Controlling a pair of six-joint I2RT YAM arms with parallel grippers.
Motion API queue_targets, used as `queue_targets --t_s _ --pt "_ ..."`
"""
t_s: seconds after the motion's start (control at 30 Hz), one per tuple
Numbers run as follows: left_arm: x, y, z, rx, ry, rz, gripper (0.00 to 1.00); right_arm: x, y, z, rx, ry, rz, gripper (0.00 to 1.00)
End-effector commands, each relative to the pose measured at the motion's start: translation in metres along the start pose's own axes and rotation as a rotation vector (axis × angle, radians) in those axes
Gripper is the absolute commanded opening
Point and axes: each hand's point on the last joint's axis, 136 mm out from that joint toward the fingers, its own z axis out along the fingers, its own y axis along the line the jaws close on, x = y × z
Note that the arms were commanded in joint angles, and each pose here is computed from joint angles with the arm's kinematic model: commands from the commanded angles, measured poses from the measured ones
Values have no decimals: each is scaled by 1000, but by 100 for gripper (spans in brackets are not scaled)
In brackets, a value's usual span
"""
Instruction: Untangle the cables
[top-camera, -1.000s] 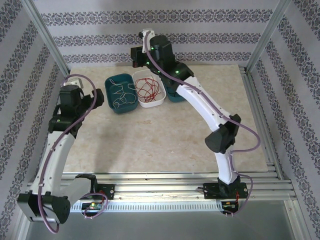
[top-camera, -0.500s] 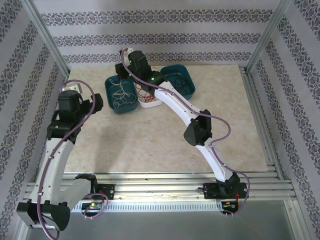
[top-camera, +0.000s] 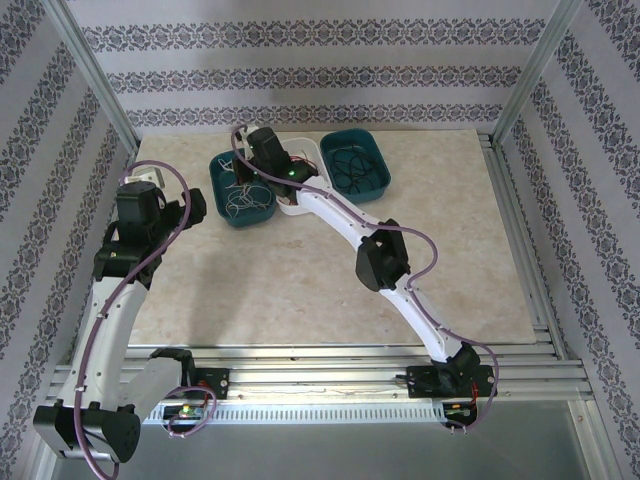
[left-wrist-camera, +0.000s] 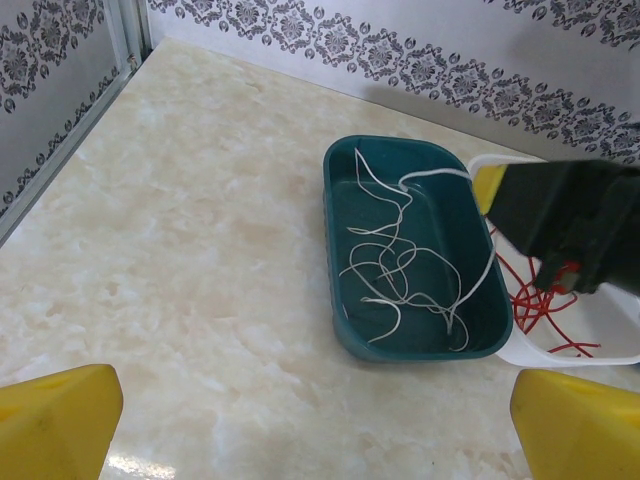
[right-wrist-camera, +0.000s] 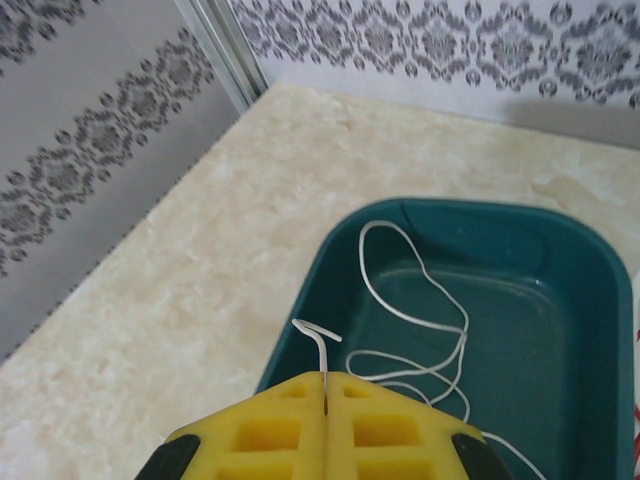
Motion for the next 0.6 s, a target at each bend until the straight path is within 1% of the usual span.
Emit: queue_targets --t_s 0.0,0.27,0.33,0.37,0.4,0.43,0.57 --pt "9 7 0 -21 23 -20 99 8 -1 8 21 2 -38 0" --pt "16 5 7 -7 47 -26 99 40 -23 28 72 55 -57 0" --pt "17 4 9 -2 52 -28 99 46 -27 31 77 69 -53 6" --pt "18 4 10 -1 54 -29 99 48 -28 32 75 73 -51 12" --pt "18 4 10 0 57 -29 99 48 -29 32 74 74 -47 22" --pt "19 4 10 0 59 -30 99 46 -30 32 71 74 -45 27" --pt "21 5 12 -4 66 -32 99 20 -25 17 59 36 -56 37"
